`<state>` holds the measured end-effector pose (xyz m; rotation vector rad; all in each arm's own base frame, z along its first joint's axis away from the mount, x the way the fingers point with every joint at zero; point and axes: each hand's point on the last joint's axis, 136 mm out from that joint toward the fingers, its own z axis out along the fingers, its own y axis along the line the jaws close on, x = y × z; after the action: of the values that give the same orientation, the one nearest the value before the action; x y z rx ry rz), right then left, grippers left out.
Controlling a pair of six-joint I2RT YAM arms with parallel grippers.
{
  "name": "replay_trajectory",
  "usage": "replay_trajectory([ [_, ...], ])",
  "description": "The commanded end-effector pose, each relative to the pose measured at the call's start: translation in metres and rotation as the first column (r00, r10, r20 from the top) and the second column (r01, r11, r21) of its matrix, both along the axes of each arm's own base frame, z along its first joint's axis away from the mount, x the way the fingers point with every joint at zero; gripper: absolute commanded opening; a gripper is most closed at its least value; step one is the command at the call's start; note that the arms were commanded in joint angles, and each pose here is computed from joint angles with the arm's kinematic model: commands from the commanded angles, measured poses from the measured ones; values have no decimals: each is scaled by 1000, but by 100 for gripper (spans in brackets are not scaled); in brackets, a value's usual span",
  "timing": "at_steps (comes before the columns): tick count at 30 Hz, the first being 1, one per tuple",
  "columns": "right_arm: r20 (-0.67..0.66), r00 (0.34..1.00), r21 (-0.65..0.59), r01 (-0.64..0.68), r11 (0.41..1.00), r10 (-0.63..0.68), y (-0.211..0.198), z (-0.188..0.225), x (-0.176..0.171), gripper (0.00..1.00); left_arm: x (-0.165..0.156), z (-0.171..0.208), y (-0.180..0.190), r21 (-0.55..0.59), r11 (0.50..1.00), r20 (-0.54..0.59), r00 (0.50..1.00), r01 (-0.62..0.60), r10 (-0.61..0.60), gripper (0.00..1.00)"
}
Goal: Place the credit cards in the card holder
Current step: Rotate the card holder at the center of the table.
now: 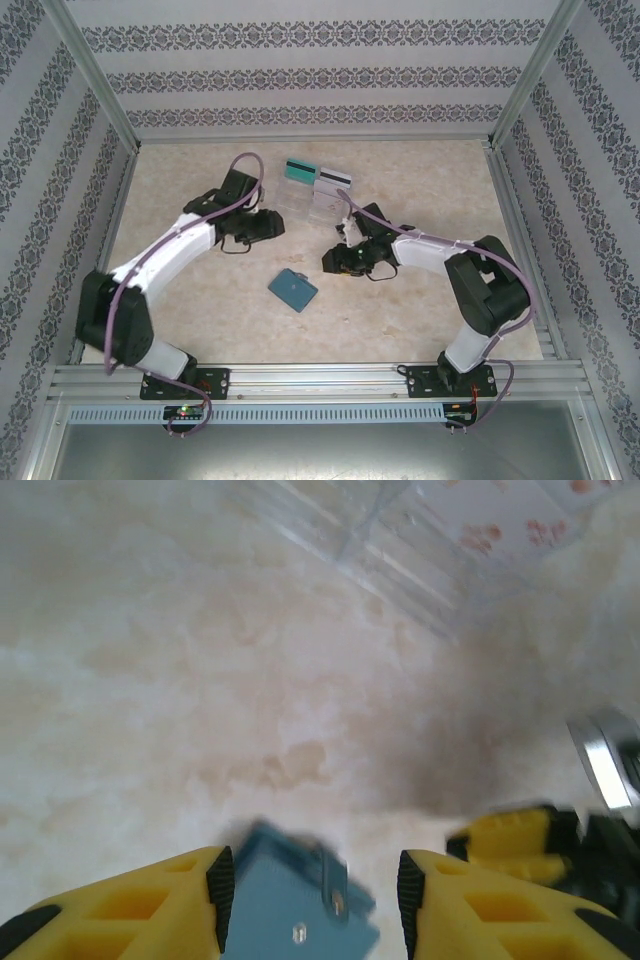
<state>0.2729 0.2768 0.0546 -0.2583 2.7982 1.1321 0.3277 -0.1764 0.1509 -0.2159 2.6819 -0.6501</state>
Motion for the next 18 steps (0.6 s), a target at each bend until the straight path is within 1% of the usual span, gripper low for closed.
replay_trajectory([
  [1,55,989,1,-140,990,140,19,3,-4,48,-81,-40,4,-45,999,-283,959,4,-16,48],
  [3,60,990,6,-127,992,126,23,-3,5,49,-110,-46,6,-69,997,-329,944,-38,14,47],
  [4,48,991,19,-124,992,123,25,-5,7,49,-120,-50,6,-88,994,-345,938,-60,26,45],
  [6,18,991,64,-130,989,129,35,-10,13,49,-134,-60,6,-128,985,-372,926,-116,61,42],
  [8,-2,992,74,-126,989,126,41,-14,16,49,-138,-71,5,-154,977,-384,920,-150,81,41],
  [10,-20,990,85,-139,987,141,48,-17,14,48,-135,-81,2,-173,969,-382,919,-177,100,40],
  [12,-26,989,81,-141,987,143,52,-19,12,48,-125,-89,-3,-195,962,-374,921,-193,110,39],
  [18,-42,988,90,-142,986,146,53,-19,3,48,-84,-103,-28,-213,968,-364,930,-135,49,39],
])
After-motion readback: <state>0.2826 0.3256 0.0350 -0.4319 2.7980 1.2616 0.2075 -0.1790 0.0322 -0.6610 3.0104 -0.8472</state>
